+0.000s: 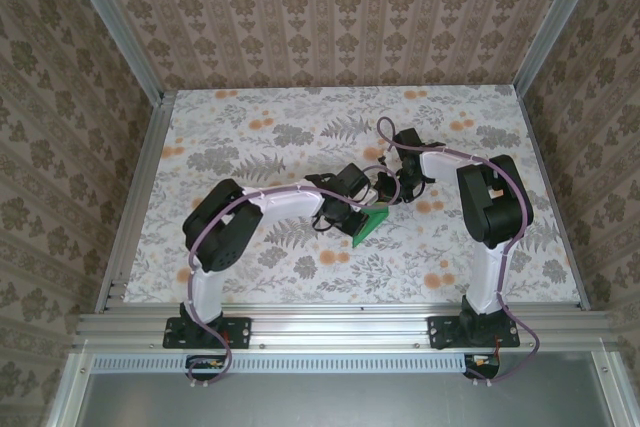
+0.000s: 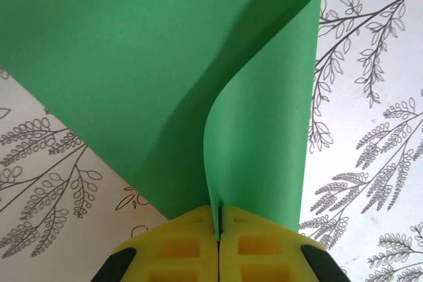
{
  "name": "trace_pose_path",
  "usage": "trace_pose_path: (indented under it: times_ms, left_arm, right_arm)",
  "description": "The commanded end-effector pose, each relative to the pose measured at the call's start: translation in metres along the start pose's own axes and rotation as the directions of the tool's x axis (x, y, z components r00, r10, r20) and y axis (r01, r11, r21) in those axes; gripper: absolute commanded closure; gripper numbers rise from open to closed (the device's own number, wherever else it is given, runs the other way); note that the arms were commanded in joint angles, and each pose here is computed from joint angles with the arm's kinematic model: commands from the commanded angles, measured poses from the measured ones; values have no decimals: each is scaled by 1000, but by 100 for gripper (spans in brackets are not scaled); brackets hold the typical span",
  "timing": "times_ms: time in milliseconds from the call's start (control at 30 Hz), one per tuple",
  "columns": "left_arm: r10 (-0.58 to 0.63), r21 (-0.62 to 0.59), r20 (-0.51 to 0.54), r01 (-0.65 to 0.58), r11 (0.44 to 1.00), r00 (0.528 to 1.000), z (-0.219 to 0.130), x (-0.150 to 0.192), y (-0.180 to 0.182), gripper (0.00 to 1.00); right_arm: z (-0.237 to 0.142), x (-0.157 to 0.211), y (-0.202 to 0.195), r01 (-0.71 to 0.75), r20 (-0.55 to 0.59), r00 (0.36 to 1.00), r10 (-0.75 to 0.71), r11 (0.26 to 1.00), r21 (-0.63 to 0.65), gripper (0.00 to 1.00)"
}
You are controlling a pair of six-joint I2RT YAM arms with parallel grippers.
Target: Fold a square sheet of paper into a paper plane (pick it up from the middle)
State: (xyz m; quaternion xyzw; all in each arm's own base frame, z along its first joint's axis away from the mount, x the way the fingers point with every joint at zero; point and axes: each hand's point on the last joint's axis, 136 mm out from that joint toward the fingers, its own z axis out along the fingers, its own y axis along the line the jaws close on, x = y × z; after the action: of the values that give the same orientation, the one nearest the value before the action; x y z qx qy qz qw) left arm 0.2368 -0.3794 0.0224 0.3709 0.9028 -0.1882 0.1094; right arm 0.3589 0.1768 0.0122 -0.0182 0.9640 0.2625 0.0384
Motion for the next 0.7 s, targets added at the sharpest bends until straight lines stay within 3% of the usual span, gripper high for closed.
trace_pose_path:
  times_ms: [0, 400, 667]
  left_arm:
    - [16, -17, -15, -16, 1000, 1000, 2, 1, 6, 93]
    - [5, -23, -32, -6, 1000, 999, 7, 8, 9, 93]
    - [-2, -21, -40, 1, 1000, 999, 10, 13, 9, 93]
  right_arm:
    - [14, 22, -16, -54, -75, 996, 57, 998, 38, 90]
    - [2, 17, -5, -69, -48, 996, 69, 998, -4, 87]
    - [-55, -11, 3, -127, 166, 975, 144, 986, -111, 81]
